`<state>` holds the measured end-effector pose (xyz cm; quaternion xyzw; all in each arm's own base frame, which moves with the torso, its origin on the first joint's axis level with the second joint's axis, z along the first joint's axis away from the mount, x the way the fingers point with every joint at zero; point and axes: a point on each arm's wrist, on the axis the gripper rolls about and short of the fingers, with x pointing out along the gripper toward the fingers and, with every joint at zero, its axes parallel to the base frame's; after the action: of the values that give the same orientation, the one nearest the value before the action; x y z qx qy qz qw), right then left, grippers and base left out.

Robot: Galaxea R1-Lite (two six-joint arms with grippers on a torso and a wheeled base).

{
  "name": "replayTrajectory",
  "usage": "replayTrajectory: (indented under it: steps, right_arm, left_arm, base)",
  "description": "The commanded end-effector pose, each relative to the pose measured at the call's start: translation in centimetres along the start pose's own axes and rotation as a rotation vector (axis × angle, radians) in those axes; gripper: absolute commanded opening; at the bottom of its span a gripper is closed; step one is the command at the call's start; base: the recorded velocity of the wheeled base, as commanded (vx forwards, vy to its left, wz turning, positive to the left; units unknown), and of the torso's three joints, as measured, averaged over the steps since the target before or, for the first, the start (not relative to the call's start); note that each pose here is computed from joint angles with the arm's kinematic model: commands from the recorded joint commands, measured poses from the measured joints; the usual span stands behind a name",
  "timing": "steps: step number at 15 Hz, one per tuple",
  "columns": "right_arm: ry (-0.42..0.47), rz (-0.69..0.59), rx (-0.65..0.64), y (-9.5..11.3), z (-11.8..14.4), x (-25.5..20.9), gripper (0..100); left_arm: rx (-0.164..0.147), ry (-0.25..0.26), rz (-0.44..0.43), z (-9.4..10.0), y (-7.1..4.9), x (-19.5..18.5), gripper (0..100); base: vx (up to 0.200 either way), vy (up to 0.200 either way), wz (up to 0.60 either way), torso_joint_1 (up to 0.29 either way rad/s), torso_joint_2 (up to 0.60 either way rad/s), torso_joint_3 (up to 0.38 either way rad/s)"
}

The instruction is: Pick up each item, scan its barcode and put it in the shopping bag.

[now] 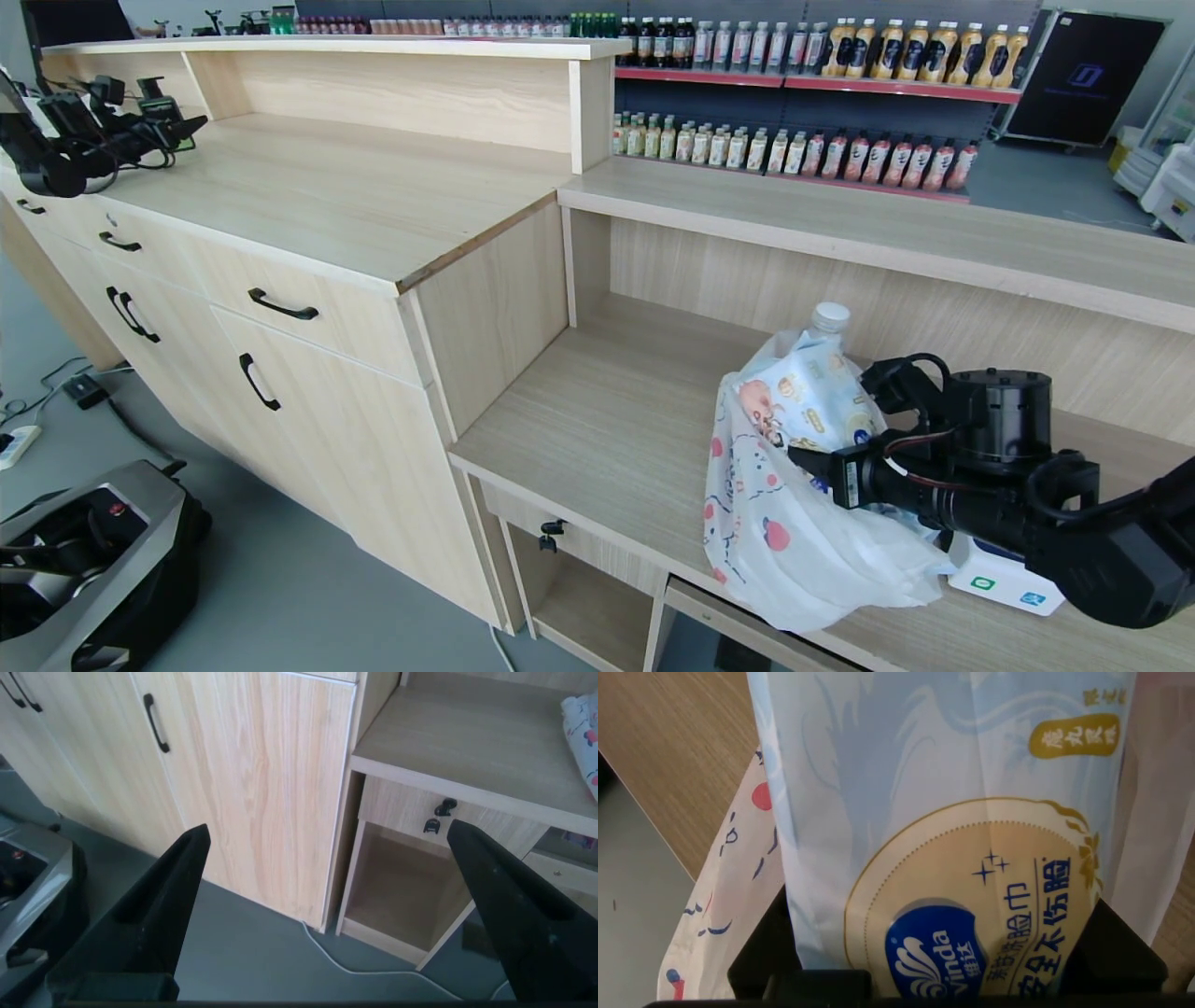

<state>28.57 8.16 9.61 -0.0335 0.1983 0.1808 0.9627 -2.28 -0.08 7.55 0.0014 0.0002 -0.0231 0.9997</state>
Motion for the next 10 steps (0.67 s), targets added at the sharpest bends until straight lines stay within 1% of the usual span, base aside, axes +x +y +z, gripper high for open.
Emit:
replayTrajectory:
  steps: [1,5,6,10]
  right_arm:
    - [0.004,0.001,-0.001,-0.01,-0.09,0.22,0]
    - [-0.002,0.002,-0.002,0.04,0.08,0.16,0]
    - [-0.003,0.002,-0.002,0.03,0.12,0.17,100]
    - [-0.008,0.002,-0.003,0.03,0.24,0.17,100]
  left_arm:
    - [0.000,0.001,0.000,0.00,0.00,0.01,100]
    - [0.000,0.001,0.000,0.00,0.00,0.01,100]
    - [0.000,0.001,0.000,0.00,0.00,0.01,100]
    - [0.000,0.001,0.000,0.00,0.00,0.01,100]
  base:
    - [0.000,0.000,0.00,0.000,0.00,0.000]
    - [0.000,0.000,0.00,0.000,0.00,0.000]
    - [0.000,0.000,0.00,0.000,0.00,0.000]
    - [0.000,0.000,0.00,0.000,0.00,0.000]
